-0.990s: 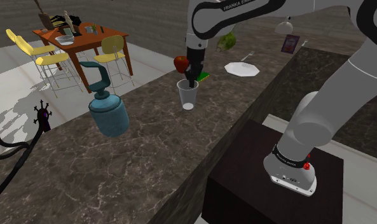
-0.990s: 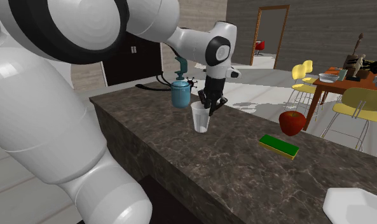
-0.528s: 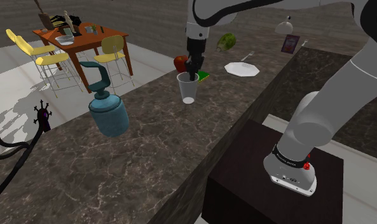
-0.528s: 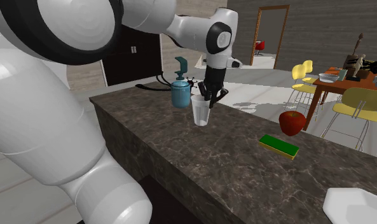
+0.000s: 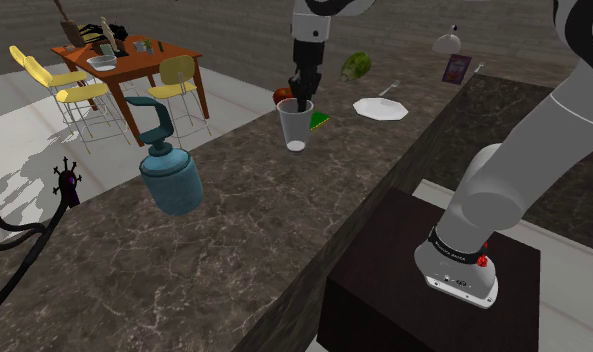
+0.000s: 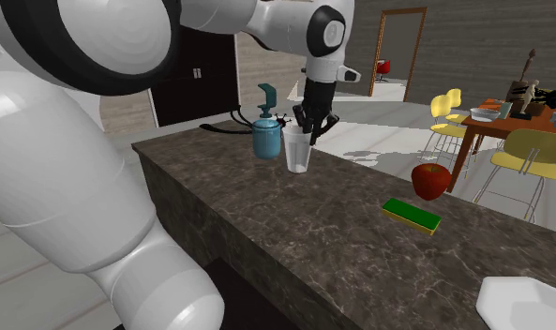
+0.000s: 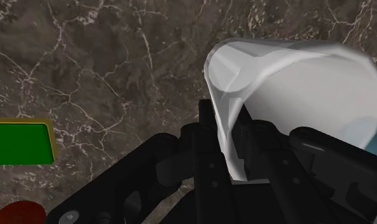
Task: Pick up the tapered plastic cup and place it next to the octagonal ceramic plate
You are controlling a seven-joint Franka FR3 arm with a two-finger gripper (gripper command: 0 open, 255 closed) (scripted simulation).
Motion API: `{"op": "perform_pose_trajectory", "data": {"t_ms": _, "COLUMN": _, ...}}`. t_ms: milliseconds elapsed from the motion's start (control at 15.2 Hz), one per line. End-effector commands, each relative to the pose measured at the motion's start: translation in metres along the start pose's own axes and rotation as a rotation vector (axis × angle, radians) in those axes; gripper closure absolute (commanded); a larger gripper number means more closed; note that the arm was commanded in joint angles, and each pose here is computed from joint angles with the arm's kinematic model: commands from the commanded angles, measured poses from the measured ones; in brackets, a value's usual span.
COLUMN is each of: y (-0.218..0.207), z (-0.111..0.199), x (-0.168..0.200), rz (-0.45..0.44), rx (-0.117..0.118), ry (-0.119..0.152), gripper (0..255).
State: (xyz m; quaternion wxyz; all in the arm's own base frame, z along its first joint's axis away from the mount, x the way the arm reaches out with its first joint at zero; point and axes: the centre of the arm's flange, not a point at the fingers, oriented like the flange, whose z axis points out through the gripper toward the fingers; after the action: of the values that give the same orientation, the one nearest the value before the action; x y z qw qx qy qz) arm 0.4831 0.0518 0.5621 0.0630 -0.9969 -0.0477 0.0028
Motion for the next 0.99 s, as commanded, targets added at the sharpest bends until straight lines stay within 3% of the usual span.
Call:
{"op": "perform_pose_trajectory", "data": {"t_ms": 0, "y": -0.001, "z": -0.011, "x": -0.002, "rz": 0.0, "rx": 0.0, "ry": 0.0, "gripper": 255}}
{"op": "perform_pose_trajectory", "data": {"t_ms": 924, "y": -0.01, "z": -0.084, "x": -0.002, "rz": 0.0, "rx": 0.0, "ry": 0.0, "gripper": 255}}
